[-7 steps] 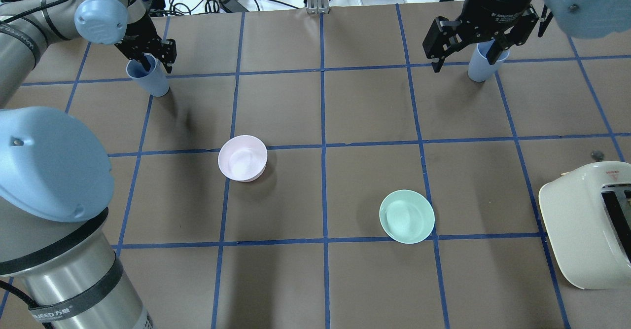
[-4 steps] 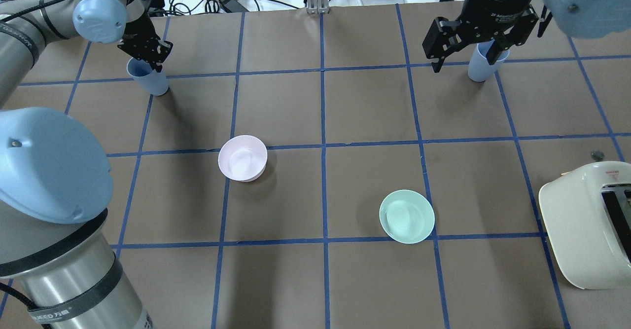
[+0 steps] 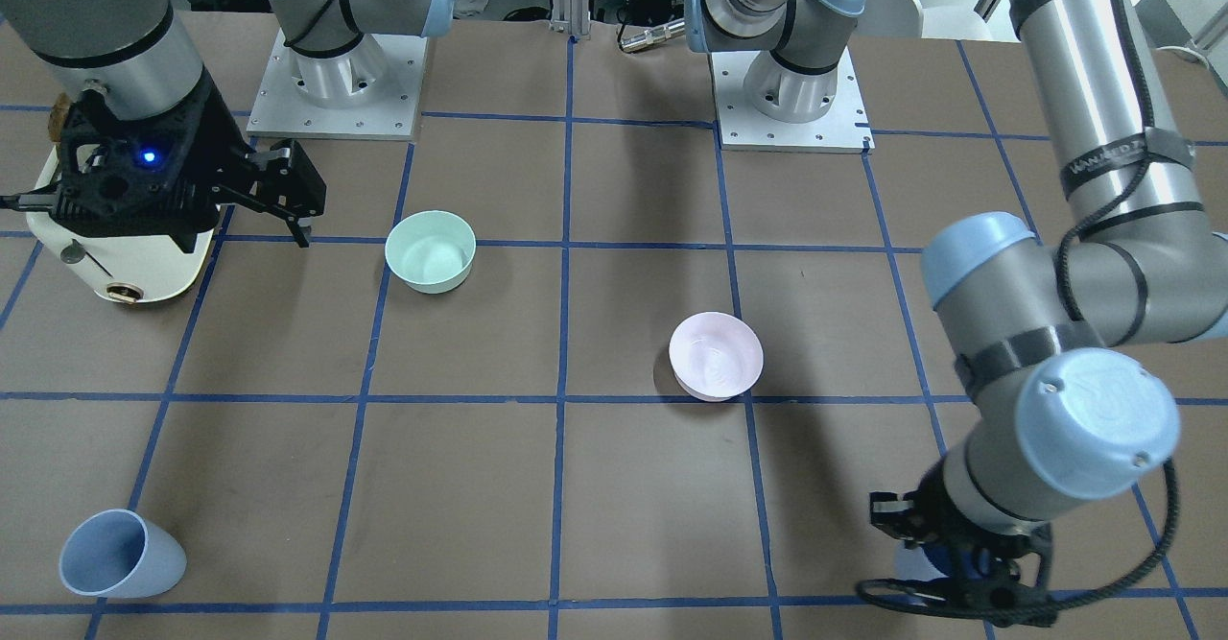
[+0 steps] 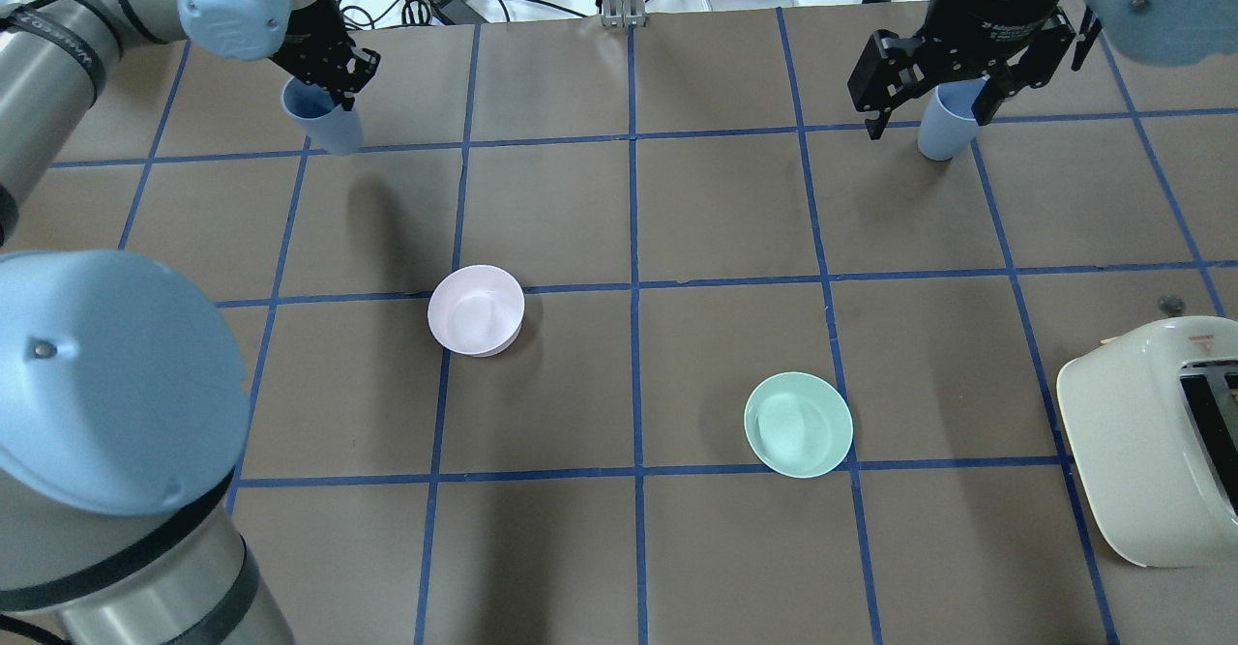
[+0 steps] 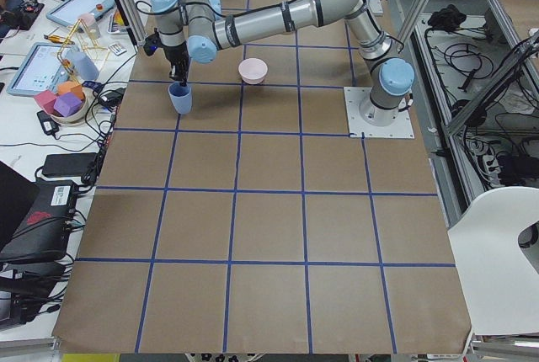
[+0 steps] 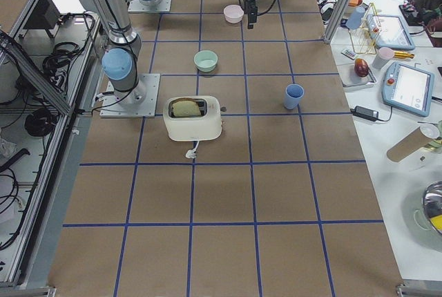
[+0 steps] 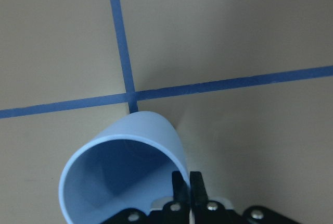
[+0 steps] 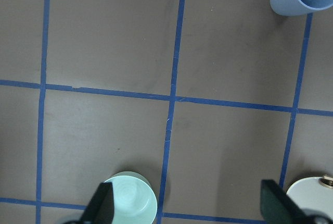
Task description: Stack blue cups with both arms
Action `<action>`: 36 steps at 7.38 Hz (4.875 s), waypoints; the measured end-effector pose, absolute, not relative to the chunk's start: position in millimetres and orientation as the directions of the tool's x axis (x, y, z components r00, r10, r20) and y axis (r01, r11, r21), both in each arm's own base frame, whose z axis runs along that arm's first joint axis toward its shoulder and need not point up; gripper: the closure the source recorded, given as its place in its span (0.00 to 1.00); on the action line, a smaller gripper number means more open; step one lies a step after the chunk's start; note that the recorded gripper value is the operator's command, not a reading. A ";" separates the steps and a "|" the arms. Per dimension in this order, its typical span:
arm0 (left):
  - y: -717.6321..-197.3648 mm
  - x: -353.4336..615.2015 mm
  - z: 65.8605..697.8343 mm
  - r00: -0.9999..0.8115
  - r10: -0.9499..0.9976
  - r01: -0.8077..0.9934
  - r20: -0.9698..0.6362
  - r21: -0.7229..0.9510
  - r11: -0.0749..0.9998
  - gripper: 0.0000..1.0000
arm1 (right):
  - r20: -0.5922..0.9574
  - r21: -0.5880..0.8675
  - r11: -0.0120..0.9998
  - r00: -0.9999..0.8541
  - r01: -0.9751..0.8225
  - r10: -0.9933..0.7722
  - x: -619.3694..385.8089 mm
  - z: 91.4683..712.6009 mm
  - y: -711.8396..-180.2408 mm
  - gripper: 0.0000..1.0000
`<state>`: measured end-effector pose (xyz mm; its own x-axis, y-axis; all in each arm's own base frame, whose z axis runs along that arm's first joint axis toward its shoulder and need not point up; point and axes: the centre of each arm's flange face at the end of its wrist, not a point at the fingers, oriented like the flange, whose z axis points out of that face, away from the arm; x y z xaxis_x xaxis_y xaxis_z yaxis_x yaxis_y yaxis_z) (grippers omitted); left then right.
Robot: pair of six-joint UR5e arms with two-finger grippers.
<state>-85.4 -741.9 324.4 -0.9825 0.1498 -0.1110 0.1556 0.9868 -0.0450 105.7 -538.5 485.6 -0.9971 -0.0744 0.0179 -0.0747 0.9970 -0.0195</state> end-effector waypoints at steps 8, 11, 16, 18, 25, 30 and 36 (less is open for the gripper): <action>-598.7 -399.7 277.4 -0.984 0.176 0.175 0.041 -0.022 0.984 1.00 | 0.015 -0.095 0.994 -0.999 -0.053 -0.052 -90.2 399.7 -690.6 0.00; -580.7 -399.5 273.5 -0.987 0.149 0.152 0.056 0.047 0.987 1.00 | 0.005 -0.093 0.994 -0.998 -0.056 -0.056 -111.7 337.0 -752.3 0.00; -586.0 -397.5 288.8 -0.990 0.123 0.124 0.064 0.024 0.992 0.00 | -0.038 -0.038 0.997 -0.997 -0.063 -0.064 -112.1 273.3 -764.3 0.15; -593.0 -376.1 348.8 -0.994 0.084 0.084 0.075 -0.005 0.996 0.00 | -0.043 -0.012 0.998 -0.997 -0.066 -0.066 -110.9 259.8 -759.2 0.54; -476.4 -244.7 489.5 -0.999 -0.009 -0.015 -0.050 0.114 0.993 0.00 | -0.054 -0.007 0.997 -0.996 -0.076 -0.076 -98.3 275.0 -754.3 1.00; -495.3 -149.5 514.3 -0.999 0.023 0.022 0.022 -0.055 0.998 0.00 | -0.065 0.024 0.998 -0.996 -0.062 -0.061 101.0 409.6 -689.2 1.00; -506.0 -143.3 526.5 -0.999 0.021 0.018 0.032 -0.078 0.997 0.00 | -0.046 0.072 0.995 -0.996 0.067 0.070 312.2 389.1 -602.3 1.00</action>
<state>-143.3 -506.0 526.5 -0.9993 0.0210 0.0322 0.0185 0.9968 -0.0778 312.2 -602.3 389.1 -0.9965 0.0703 -0.0456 0.0670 0.9952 0.0718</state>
